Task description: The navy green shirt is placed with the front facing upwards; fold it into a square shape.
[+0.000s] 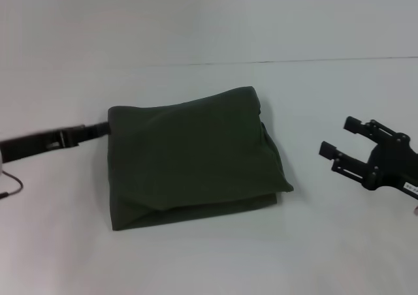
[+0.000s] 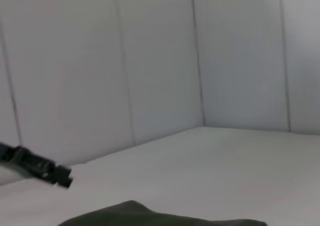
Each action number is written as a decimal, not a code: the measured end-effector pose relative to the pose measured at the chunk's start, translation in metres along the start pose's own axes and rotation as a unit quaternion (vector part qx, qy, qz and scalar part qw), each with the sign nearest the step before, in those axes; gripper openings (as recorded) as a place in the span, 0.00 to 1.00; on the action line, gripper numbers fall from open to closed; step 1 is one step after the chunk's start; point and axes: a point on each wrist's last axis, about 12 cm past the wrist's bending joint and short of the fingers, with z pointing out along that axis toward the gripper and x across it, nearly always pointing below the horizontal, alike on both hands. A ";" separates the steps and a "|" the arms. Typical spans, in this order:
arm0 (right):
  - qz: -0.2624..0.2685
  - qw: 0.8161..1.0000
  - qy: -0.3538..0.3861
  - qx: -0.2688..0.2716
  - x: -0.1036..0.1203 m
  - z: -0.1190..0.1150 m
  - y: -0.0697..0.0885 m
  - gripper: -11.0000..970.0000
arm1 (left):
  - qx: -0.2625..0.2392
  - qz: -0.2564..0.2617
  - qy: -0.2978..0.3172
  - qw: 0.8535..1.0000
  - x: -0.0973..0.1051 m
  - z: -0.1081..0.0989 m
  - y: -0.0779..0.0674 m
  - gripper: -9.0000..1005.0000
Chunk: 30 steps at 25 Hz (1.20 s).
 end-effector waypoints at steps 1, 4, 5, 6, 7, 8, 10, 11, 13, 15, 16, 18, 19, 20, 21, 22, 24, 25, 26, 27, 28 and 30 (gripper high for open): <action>0.002 1.000 0.002 -0.008 -0.001 0.002 0.000 0.83 | 0.003 0.016 -0.008 1.000 -0.002 -0.002 -0.001 0.50; 0.010 0.999 0.015 -0.048 -0.006 0.008 0.003 0.87 | 0.032 0.072 -0.041 0.996 -0.007 -0.010 -0.009 0.60; 0.011 0.998 0.018 -0.065 -0.009 0.009 0.005 0.88 | 0.042 0.084 -0.047 0.994 -0.007 -0.012 -0.011 0.64; 0.009 0.996 0.023 -0.087 -0.012 0.011 0.007 0.89 | 0.066 0.109 -0.053 0.990 -0.008 -0.016 -0.015 0.69; 0.007 0.994 0.027 -0.109 -0.015 0.011 0.010 0.90 | 0.086 0.129 -0.055 0.987 -0.007 -0.018 -0.019 0.74; 0.005 0.991 0.033 -0.128 -0.017 0.012 0.013 0.91 | 0.104 0.149 -0.056 0.982 -0.006 -0.021 -0.022 0.79; 0.005 0.985 0.052 -0.166 -0.021 0.013 0.019 0.94 | 0.144 0.199 -0.060 0.968 -0.003 -0.027 -0.030 0.84; 0.005 0.981 0.064 -0.183 -0.023 0.015 0.021 0.95 | 0.165 0.223 -0.061 0.959 0.000 -0.030 -0.034 0.87; 0.003 0.974 0.082 -0.211 -0.025 0.018 0.027 0.96 | 0.200 0.254 -0.055 0.945 0.006 -0.036 -0.039 0.92; -0.002 0.966 0.095 -0.241 -0.025 0.024 0.034 0.96 | 0.235 0.271 -0.027 0.933 0.012 -0.043 -0.043 0.94; -0.006 0.962 0.100 -0.255 -0.024 0.028 0.038 0.96 | 0.247 0.276 -0.015 0.929 0.015 -0.046 -0.044 0.94; -0.017 0.954 0.106 -0.278 -0.023 0.035 0.045 0.96 | 0.268 0.297 0.011 0.917 0.023 -0.051 -0.044 0.93; -0.022 0.952 0.107 -0.287 -0.023 0.039 0.047 0.96 | 0.270 0.301 0.016 0.914 0.026 -0.053 -0.044 0.93; -0.025 0.948 0.106 -0.298 -0.022 0.043 0.051 0.96 | 0.272 0.308 0.023 0.911 0.033 -0.056 -0.042 0.93; -0.028 0.947 0.103 -0.304 -0.022 0.045 0.053 0.96 | 0.271 0.311 0.023 0.911 0.038 -0.058 -0.041 0.93; -0.029 0.945 0.100 -0.310 -0.022 0.048 0.056 0.96 | 0.268 0.312 0.020 0.911 0.043 -0.061 -0.039 0.93; -0.032 0.942 0.090 -0.321 -0.022 0.053 0.061 0.96 | 0.262 0.314 0.010 0.912 0.050 -0.066 -0.037 0.93; -0.034 0.941 0.086 -0.324 -0.023 0.054 0.062 0.96 | 0.261 0.315 0.009 0.913 0.052 -0.068 -0.036 0.93; -0.037 0.941 0.083 -0.327 -0.024 0.056 0.063 0.96 | 0.258 0.316 0.008 0.913 0.055 -0.070 -0.035 0.93; -0.040 0.940 0.080 -0.330 -0.024 0.058 0.065 0.96 | 0.257 0.316 0.009 0.913 0.056 -0.071 -0.034 0.93; -0.042 0.939 0.078 -0.331 -0.024 0.060 0.066 0.96 | 0.257 0.314 0.012 0.914 0.058 -0.072 -0.034 0.93; -0.045 0.940 0.072 -0.332 -0.024 0.063 0.068 0.96 | 0.259 0.312 0.021 0.914 0.060 -0.072 -0.034 0.93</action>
